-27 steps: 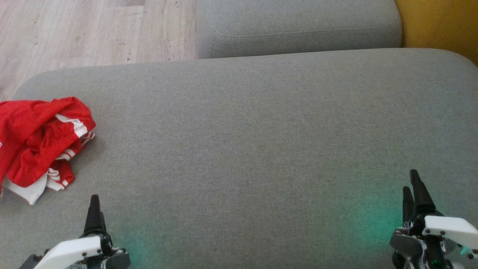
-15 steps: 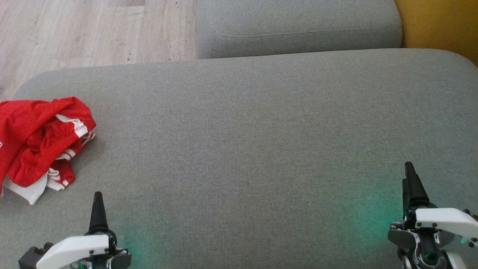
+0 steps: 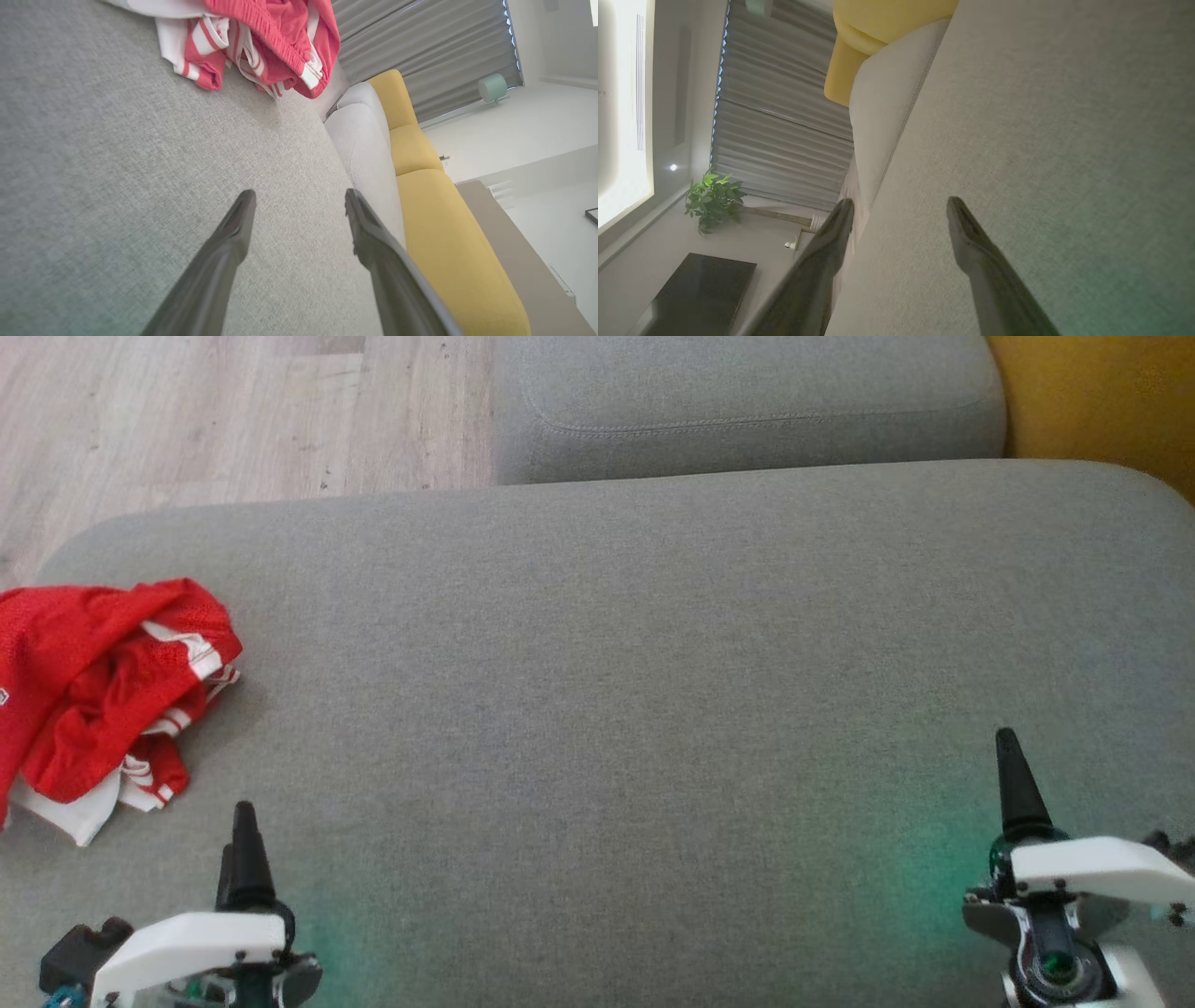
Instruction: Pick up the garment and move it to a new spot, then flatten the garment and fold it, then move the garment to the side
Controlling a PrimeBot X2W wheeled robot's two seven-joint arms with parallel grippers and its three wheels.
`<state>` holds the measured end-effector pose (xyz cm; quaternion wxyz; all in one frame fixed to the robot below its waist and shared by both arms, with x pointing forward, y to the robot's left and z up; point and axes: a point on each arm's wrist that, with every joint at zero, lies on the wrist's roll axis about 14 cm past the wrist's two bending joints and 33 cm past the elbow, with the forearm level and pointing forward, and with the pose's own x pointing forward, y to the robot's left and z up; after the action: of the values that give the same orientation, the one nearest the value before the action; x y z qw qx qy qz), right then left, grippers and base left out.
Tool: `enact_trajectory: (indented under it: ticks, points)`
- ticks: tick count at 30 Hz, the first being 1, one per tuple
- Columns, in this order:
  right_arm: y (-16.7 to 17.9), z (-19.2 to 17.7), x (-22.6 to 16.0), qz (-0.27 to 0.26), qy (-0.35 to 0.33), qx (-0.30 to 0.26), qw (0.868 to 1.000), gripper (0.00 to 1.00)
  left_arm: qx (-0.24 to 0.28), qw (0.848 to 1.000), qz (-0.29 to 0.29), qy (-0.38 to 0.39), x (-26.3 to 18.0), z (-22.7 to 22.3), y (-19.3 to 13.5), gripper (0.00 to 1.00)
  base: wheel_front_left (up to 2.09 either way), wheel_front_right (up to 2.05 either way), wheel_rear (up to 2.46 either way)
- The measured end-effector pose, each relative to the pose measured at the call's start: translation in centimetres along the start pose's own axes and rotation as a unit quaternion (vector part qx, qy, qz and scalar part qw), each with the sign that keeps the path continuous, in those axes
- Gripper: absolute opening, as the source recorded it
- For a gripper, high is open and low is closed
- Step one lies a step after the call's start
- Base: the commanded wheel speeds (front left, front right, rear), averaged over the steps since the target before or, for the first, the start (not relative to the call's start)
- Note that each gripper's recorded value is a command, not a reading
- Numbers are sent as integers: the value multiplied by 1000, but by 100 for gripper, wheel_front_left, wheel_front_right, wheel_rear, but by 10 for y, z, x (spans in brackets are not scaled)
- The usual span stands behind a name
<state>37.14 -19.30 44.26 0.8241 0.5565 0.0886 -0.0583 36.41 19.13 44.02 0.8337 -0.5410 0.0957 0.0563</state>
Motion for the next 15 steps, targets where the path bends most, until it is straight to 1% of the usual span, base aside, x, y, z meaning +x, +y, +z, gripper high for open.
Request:
enact_trajectory:
  ticks: [6, 7, 15]
  points:
    - [7, -3, 6, 9, 5, -43, 999, 100, 37, 999, 3, 2, 1, -2, 2, 100, 0, 0, 0]
    - [5, -3, 7, 7, 6, -58, 998, 100, 51, 999, 0, -1, 4, 1, -1, 100, 0, 0, 0]
    - [12, -1, 14, 15, 6, -108, 994, 100, 96, 995, -3, -5, 9, 4, -3, 100, 0, 0, 0]
